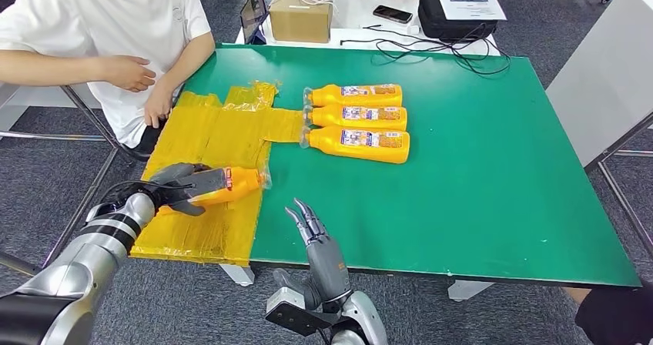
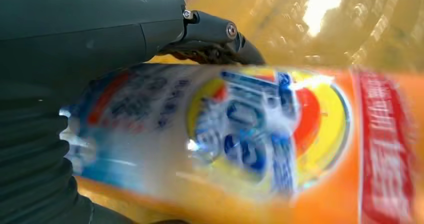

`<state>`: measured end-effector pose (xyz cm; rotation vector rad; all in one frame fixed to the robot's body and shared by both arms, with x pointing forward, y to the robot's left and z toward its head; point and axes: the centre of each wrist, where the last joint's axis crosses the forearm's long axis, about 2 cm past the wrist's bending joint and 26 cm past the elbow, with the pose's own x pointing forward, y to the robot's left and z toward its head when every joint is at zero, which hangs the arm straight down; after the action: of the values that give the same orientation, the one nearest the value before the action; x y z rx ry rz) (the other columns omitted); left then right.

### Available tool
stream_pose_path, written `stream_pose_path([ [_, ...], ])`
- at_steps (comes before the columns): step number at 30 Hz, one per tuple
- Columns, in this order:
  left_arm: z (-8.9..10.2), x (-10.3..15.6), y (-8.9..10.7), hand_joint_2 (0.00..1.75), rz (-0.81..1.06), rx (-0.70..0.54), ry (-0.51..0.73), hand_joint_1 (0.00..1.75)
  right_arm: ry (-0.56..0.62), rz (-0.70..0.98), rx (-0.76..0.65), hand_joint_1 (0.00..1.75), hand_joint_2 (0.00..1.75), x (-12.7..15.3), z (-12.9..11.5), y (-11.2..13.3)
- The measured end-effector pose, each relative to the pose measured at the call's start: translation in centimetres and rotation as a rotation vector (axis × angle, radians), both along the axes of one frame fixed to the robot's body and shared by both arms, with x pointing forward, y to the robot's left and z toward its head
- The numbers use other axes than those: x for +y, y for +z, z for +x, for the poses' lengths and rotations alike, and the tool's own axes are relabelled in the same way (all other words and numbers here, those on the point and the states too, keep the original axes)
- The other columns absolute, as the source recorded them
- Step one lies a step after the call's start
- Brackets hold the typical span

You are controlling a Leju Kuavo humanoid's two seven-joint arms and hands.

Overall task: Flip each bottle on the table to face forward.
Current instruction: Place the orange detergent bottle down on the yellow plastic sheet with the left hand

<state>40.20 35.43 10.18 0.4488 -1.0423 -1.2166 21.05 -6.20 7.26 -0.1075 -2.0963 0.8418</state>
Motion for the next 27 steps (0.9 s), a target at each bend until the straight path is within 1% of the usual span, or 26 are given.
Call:
stream_pose_path([
  [8,0.0,-2.3,-0.3,1.75,-0.12,-0.008,-0.086,0.0,0.003,-0.001,0.011,0.0,0.0,0.3,0.2,-0.2],
  [12,-0.4,-3.8,-0.6,1.75,-0.318,-0.029,-0.116,0.0,0.007,-0.001,0.015,0.0,0.0,0.3,0.2,-0.3],
  [16,-0.8,-4.8,-0.8,1.75,-0.446,-0.028,-0.142,0.0,0.011,-0.001,0.016,0.0,0.0,0.3,0.3,-0.4],
  [20,-1.5,-5.6,-0.9,1.75,-0.673,-0.038,-0.139,0.0,0.015,-0.002,0.017,0.0,0.0,0.4,0.3,-0.6],
  [22,-1.9,-6.3,-0.7,1.75,-0.805,-0.077,-0.106,0.0,0.017,-0.004,0.017,0.0,0.87,0.4,0.3,-0.7],
  [24,-2.3,-7.1,0.0,1.75,-0.946,-0.133,-0.064,0.0,0.016,-0.009,0.018,0.0,1.75,0.4,0.3,-0.7],
  [27,-2.8,-7.9,1.5,1.75,-1.09,-0.236,-0.027,0.0,0.014,-0.016,0.02,0.0,1.75,0.4,0.3,-0.8],
])
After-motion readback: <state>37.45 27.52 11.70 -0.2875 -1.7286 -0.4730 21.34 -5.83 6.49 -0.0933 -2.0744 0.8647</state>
